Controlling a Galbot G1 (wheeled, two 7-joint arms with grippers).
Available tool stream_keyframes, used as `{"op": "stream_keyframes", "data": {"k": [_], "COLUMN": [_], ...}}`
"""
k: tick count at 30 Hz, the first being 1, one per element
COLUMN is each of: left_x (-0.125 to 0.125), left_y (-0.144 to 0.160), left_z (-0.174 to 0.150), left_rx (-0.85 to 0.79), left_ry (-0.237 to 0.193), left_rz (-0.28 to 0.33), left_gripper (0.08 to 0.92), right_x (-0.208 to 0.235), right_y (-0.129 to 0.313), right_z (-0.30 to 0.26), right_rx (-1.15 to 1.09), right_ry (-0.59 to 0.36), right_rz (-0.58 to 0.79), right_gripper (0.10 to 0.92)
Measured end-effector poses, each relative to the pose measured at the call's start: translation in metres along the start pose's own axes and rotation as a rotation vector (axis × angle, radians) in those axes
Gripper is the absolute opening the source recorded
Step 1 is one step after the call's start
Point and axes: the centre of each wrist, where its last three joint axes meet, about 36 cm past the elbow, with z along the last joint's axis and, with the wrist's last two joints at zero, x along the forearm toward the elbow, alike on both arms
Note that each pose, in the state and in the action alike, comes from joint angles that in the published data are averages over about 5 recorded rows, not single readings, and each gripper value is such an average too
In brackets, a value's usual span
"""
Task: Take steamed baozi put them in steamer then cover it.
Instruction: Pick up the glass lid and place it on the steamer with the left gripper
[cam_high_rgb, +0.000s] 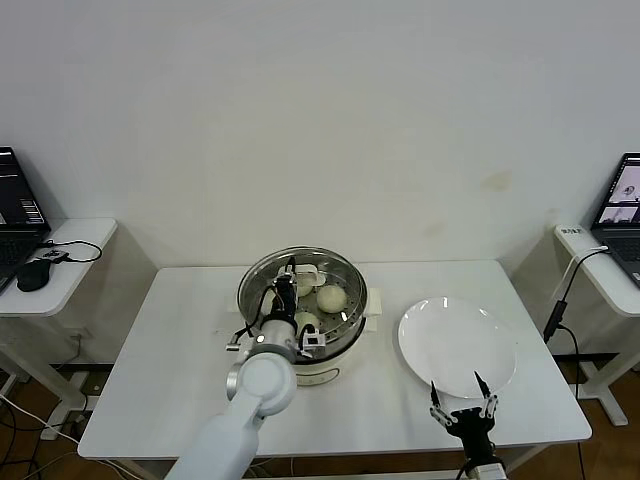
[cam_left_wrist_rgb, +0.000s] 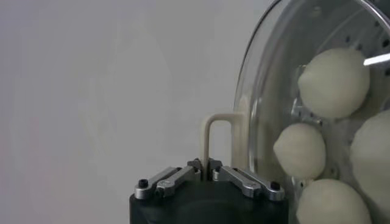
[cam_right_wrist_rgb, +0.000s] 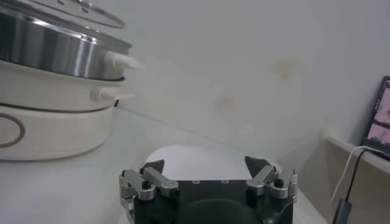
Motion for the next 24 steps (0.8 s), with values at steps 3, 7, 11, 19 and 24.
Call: {"op": "stream_keyframes", "data": {"k": [3, 7, 11, 19, 24], "left_x": [-0.001, -0.001, 0.000, -0.002, -0.002], "left_y": [-0.002, -0.005, -0.008, -0.012, -0.013], "left_z": [-0.003, -0.006, -0.008, -0.012, -0.012], "left_rx": [-0.008, -0.018, -0.026, -0.033, -0.031], "left_ry": [0.000, 0.001, 0.000, 0.003, 0.005], "left_rz": [0.001, 0.005, 0.009, 0.013, 0.018], "left_gripper": [0.136, 0.136, 0.136, 0.136, 0.137], "right_x": [0.001, 0.001, 0.001, 0.002, 0.002], "right_y": [0.001, 0.002, 0.002, 0.003, 0.004], "right_z": [0.000, 0.001, 0.001, 0.001, 0.002], "right_rx": [0.002, 0.003, 0.003, 0.005, 0.007], "right_ry": [0.001, 0.001, 0.000, 0.001, 0.003], "right_rz": [-0.002, -0.005, -0.007, -0.012, -0.017], "right_gripper": [0.823, 0.823, 0.823, 0.822, 0.823]}}
